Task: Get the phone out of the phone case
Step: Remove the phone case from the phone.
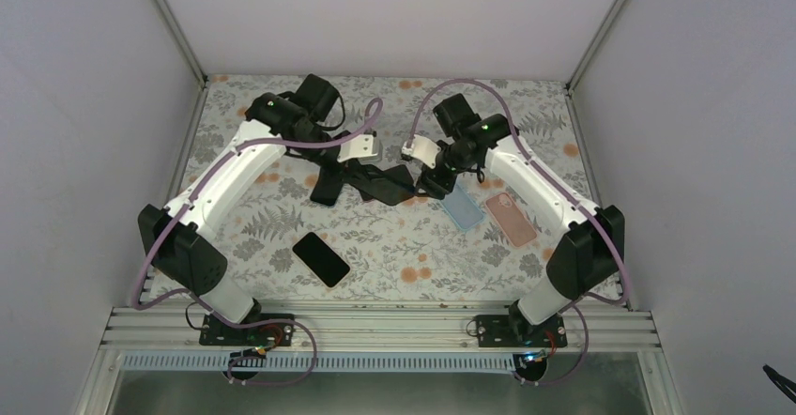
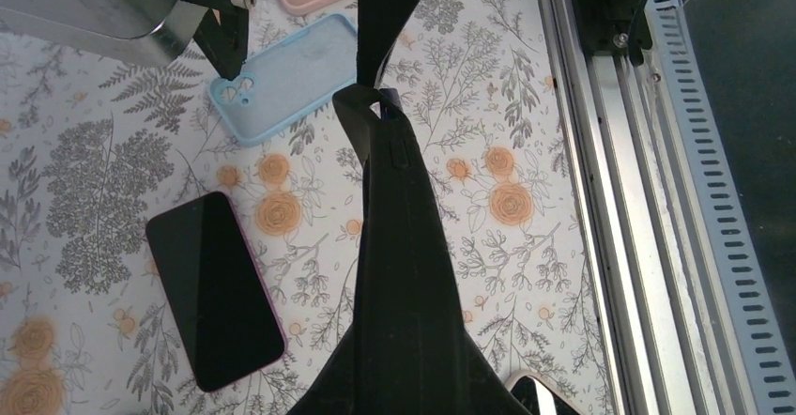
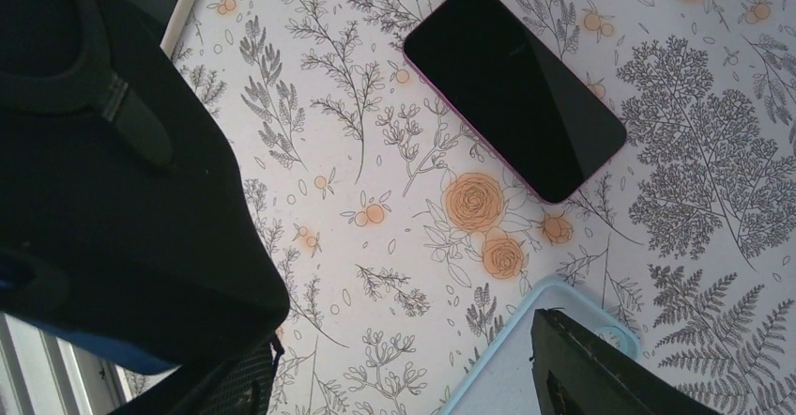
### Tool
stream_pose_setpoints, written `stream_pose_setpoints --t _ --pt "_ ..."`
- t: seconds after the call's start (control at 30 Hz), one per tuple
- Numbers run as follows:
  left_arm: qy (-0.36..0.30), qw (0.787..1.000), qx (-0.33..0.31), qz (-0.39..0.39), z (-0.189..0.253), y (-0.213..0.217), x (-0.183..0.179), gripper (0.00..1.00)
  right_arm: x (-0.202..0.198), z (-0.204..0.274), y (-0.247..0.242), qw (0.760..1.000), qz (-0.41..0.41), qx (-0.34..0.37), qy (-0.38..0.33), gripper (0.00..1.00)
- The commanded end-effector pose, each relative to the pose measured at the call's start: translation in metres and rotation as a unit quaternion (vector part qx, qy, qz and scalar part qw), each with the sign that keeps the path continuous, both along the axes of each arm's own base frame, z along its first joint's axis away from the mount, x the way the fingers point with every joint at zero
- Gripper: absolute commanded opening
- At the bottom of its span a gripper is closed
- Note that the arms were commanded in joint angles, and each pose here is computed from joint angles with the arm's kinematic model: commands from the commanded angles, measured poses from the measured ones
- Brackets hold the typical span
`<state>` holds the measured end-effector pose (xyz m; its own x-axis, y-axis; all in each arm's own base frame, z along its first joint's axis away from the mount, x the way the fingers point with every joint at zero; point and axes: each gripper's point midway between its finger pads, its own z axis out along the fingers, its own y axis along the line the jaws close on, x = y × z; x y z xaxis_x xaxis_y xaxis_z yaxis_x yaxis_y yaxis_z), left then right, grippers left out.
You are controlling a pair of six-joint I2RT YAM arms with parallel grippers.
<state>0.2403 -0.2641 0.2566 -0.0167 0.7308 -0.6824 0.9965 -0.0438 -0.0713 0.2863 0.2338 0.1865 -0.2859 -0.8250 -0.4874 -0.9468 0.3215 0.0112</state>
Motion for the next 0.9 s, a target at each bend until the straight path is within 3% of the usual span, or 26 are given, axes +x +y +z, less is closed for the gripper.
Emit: stream_pose_setpoints --t 0.0,0.2,0.43,0.57,0.73,0.8,0.83,0.87 --pt "0.078 0.984 -0.125 -0.098 0.042 -0.026 -0.056 0.02 0.045 0.054 0.036 0.992 -0.011 0.100 -0.080 0.67" --pt "0.090 0.982 -0.135 -0.100 0.034 -0.036 -0.035 0.02 -0.004 0.087 0.078 0.976 0.074 0.199 -0.042 0.68" --pt "0.094 0.981 -0.162 -0.048 0.043 -0.042 0.037 0.02 -0.066 0.104 0.123 0.955 0.168 0.245 -0.001 0.68" --pt "0.096 0.979 -0.173 -0.043 0.047 -0.049 0.054 0.02 -0.083 0.122 0.136 0.941 0.203 0.270 0.014 0.65" --pt "0.092 0.977 -0.187 -0.047 0.058 -0.052 0.055 0.02 -0.072 0.107 0.141 0.949 0.191 0.252 0.014 0.38" --pt "0.087 0.980 -0.177 -0.041 0.056 -0.048 0.054 0.02 -0.064 0.097 0.136 0.955 0.177 0.238 0.007 0.14" --pt "0.086 0.980 -0.173 -0.039 0.054 -0.046 0.053 0.02 -0.060 0.093 0.133 0.957 0.170 0.234 0.007 0.06" --pt "0.086 0.981 -0.171 -0.036 0.054 -0.043 0.052 0.02 -0.053 0.091 0.127 0.959 0.158 0.234 0.006 0.04"
